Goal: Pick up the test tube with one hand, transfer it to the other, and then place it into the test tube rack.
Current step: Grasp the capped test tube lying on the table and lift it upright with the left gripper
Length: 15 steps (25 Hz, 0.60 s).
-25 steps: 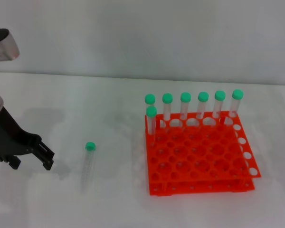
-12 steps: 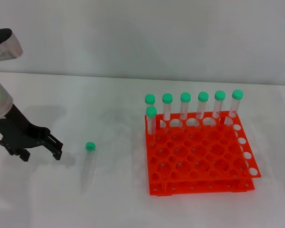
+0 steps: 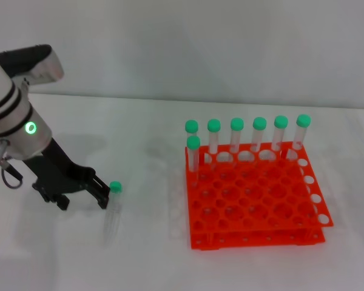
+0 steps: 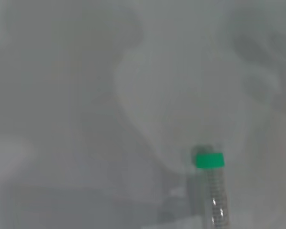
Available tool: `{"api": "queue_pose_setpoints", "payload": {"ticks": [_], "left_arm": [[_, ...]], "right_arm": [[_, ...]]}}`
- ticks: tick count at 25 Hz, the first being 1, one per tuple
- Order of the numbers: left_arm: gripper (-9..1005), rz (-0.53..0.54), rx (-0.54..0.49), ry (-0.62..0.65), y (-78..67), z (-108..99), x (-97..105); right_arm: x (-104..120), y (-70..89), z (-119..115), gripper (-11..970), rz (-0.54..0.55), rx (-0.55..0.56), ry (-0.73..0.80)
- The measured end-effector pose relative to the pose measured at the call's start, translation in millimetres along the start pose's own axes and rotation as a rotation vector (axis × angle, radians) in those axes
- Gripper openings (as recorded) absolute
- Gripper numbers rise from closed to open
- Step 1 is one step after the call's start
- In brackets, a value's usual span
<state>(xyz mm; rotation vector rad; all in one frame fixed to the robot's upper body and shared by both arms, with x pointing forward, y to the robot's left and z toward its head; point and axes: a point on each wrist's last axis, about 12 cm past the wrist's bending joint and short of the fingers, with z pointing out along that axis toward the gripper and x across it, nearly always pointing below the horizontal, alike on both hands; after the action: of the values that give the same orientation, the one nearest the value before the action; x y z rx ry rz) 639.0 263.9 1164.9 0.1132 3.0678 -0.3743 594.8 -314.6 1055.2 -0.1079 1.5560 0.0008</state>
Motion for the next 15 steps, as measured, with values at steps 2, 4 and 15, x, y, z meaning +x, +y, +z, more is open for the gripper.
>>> {"api": "queue_pose_setpoints", "payload": {"ticks": [2, 4, 15], "left_arm": [[869, 0.000, 0.005, 0.019, -2.9, 4.2, 1.0], [868, 0.002, 0.009, 0.030, -5.5, 7.9, 2.2], [868, -0.032, 0.024, 0.049, -8.0, 28.6, 8.9]], "right_arm": [[0.4, -0.2, -0.3, 796, 0.001, 0.001, 0.002], [0.7, -0.4, -0.7, 796, 0.001, 0.001, 0.003], [1.2, -0.8, -1.3, 795, 0.001, 0.002, 0.004]]}}
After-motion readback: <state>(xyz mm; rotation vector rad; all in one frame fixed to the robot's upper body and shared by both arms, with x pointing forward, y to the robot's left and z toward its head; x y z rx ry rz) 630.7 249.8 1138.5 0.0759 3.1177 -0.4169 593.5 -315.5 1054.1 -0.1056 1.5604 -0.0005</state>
